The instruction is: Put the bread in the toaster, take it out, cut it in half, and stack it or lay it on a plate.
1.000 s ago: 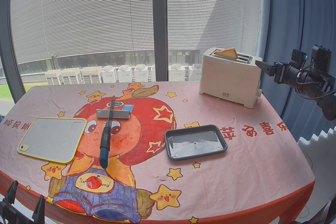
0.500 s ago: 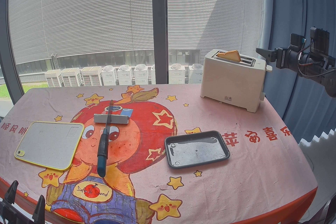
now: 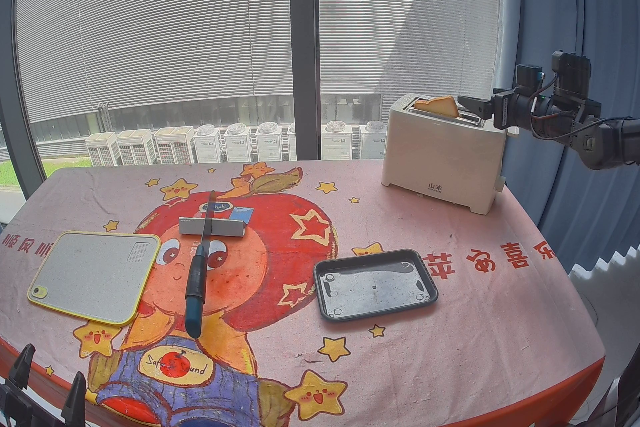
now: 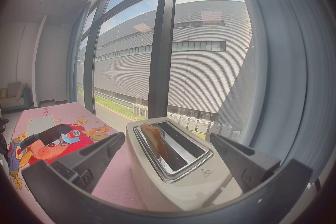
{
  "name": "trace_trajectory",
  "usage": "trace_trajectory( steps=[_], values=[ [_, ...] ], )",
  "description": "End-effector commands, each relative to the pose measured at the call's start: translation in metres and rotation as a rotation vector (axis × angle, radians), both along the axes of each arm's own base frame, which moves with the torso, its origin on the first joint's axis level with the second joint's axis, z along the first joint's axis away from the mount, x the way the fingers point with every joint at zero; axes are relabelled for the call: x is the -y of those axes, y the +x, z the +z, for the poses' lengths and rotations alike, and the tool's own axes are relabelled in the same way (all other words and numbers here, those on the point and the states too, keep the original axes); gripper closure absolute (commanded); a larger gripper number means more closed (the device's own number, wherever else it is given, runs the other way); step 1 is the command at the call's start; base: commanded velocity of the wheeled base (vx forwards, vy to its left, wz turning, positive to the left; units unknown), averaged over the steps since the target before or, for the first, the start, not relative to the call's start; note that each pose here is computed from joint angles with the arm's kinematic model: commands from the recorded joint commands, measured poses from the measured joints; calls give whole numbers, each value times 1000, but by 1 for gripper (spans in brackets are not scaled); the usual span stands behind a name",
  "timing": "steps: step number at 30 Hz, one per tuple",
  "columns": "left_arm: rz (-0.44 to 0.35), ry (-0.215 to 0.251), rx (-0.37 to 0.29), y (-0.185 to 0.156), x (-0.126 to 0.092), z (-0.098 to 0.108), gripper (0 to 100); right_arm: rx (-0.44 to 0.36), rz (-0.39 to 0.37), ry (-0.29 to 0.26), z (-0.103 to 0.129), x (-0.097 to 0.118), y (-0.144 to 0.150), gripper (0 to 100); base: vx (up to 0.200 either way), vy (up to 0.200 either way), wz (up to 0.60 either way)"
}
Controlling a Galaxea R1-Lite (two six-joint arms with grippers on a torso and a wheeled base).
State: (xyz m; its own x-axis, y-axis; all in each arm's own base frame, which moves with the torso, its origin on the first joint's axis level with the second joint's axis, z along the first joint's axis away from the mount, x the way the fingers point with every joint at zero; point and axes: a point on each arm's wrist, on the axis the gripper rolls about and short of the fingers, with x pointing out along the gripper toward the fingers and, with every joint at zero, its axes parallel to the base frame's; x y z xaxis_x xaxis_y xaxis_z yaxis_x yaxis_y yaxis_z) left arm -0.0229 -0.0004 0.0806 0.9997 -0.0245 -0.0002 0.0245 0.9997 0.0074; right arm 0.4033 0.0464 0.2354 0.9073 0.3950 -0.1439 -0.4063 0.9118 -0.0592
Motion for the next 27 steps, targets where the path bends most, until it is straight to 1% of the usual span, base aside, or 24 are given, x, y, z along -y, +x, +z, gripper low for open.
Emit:
trace_trajectory(
  steps=[1, 4, 13, 20, 21, 24, 27],
  values=[
    [0, -1, -3, 0, 0, -5, 0, -56, 16, -6, -24, -8, 21, 0, 200, 0, 0],
    [0, 0, -1, 0, 0, -5, 0, -73, 30, -8, -26, -13, 20, 0, 0, 0, 0],
    [0, 2, -1, 0, 0, -5, 0, -74, 60, -12, -27, -27, 19, 0, 0, 0, 0],
    [0, 2, -1, 0, 0, -5, 0, -81, 60, -14, -31, -28, 18, 0, 0, 0, 0],
    [0, 2, -1, 0, 0, -5, 0, -82, 60, -15, -31, -28, 18, 100, 0, 0, 0],
    [0, 2, -1, 0, 0, -5, 0, -90, 60, -16, -33, -27, 16, 100, 0, 0, 0],
    [0, 2, -1, 0, 0, -5, 0, -84, 60, -16, -30, -28, 13, 100, 0, 0, 0]
  ],
)
